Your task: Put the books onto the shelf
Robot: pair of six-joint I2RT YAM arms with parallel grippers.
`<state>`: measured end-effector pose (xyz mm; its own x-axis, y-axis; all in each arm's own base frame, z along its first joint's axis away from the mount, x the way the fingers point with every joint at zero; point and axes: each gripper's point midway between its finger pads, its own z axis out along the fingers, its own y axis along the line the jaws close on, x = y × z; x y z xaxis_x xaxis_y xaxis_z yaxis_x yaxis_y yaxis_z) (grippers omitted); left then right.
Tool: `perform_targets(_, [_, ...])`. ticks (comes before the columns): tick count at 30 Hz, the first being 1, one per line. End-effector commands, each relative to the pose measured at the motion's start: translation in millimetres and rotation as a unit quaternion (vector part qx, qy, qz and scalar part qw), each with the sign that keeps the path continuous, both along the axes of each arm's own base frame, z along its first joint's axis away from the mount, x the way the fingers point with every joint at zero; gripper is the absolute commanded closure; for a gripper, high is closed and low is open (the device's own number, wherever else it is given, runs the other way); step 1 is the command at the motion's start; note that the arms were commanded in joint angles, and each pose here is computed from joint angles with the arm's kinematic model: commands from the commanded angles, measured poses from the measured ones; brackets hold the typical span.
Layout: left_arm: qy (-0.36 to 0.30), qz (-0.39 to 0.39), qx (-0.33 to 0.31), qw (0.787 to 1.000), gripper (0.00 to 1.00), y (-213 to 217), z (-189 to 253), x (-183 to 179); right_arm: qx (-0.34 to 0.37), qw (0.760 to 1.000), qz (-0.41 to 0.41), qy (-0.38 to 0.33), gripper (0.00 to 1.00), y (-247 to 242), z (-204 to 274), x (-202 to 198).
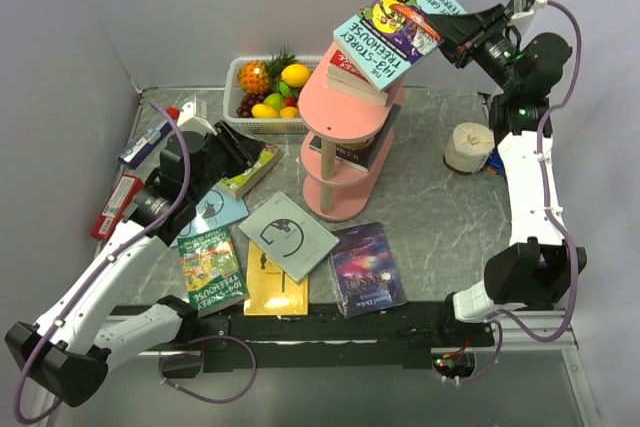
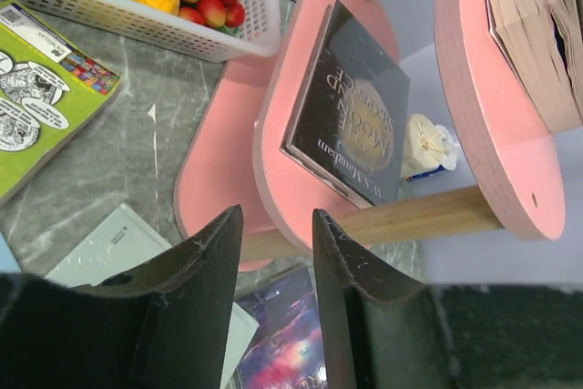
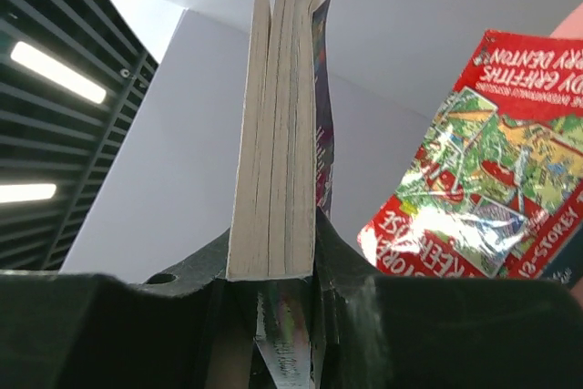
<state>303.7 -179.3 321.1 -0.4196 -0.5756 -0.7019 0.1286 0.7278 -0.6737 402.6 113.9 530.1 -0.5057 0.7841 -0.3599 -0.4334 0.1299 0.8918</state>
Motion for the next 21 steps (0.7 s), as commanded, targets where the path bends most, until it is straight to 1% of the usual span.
perform_targets(1, [-0.034, -0.015, -0.010, 0.999, 0.57, 0, 27, 8, -0.011, 0.998, 0.034, -0.059, 1.00, 5, 51, -31])
perform_targets(4, [-0.030, -0.017, -0.012, 0.999, 0.57, 1, 24, 14, -0.021, 0.998, 0.045, -0.034, 1.00, 6, 36, -16])
perform_targets(12, [-0.023, -0.020, -0.011, 0.999, 0.57, 2, 18, 24, -0.039, 0.995, 0.069, 0.053, 0.94, 7, -14, 23])
perform_targets(17, [-0.014, -0.025, -0.015, 0.999, 0.57, 0, 10, 26, -0.047, 0.994, 0.068, 0.074, 0.94, 7, -24, 36])
perform_targets(19, [-0.015, -0.024, -0.017, 0.999, 0.57, 1, 10, 27, -0.051, 0.992, 0.072, 0.095, 0.94, 7, -36, 47])
perform_targets(21, [-0.013, -0.024, -0.018, 0.999, 0.57, 2, 9, 27, -0.058, 0.991, 0.073, 0.097, 0.93, 10, -38, 53])
